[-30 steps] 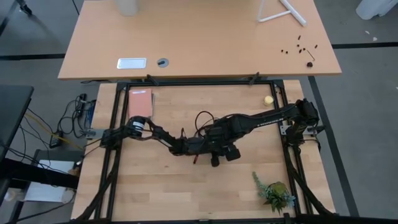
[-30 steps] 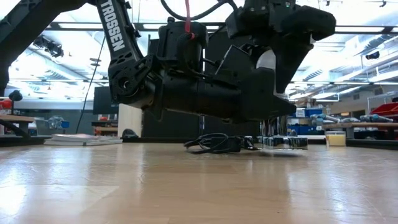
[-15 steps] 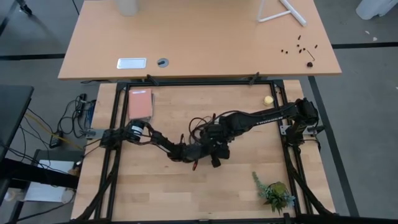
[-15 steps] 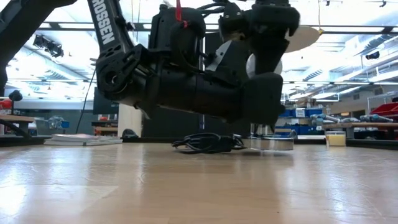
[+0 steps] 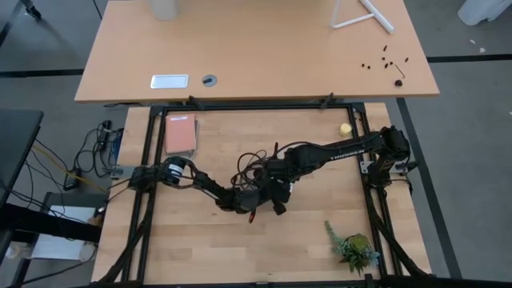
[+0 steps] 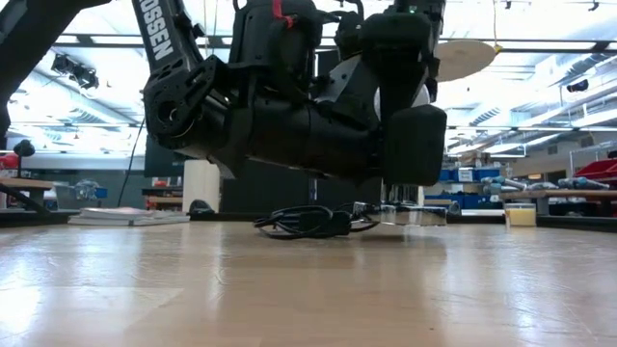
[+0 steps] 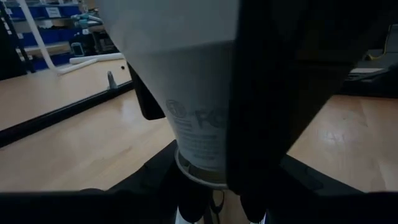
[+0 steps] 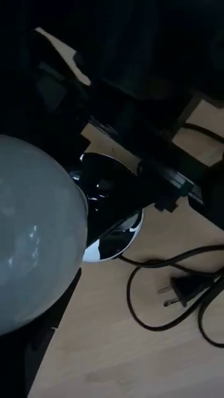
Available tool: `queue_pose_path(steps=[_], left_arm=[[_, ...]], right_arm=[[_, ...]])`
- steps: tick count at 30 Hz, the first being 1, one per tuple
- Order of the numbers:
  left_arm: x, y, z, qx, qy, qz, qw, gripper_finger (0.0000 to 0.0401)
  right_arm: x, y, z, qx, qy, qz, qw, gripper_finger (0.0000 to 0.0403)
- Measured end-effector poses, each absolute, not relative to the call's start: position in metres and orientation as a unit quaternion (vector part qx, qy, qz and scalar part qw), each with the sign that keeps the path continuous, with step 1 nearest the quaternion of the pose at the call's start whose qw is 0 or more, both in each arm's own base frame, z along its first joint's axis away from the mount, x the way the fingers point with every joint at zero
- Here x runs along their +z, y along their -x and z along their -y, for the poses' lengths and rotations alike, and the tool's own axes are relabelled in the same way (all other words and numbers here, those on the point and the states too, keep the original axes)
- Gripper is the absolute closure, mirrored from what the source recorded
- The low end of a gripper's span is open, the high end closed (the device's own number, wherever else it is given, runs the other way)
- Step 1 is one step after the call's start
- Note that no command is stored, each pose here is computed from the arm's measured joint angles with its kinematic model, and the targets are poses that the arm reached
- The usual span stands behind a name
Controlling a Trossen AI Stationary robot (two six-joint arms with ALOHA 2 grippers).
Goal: Screw lightbulb
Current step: Insert the lightbulb into the silver lamp
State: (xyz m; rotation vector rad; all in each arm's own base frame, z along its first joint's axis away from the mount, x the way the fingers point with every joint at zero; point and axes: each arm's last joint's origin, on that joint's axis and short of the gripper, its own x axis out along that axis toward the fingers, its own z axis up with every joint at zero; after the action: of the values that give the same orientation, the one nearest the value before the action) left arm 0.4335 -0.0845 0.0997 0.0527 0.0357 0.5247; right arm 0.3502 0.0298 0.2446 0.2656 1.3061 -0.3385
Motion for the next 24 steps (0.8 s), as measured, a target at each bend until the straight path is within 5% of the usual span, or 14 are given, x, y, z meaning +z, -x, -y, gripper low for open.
queue_pose_path(steps=[13, 24], left_arm=[[0.098, -0.434, 0.086, 0.223, -0.021, -0.022, 0.974, 0.0221], [0.094, -0.435, 0.081, 0.23, -0.017, -0.041, 0.972, 0.0221]], right_arm=[[0.249, -0.35, -0.046, -0.043, -0.032, -0.606, 0.794, 0.0016], [0.266, -0.344, -0.046, -0.034, -0.007, -0.597, 0.802, 0.0011]])
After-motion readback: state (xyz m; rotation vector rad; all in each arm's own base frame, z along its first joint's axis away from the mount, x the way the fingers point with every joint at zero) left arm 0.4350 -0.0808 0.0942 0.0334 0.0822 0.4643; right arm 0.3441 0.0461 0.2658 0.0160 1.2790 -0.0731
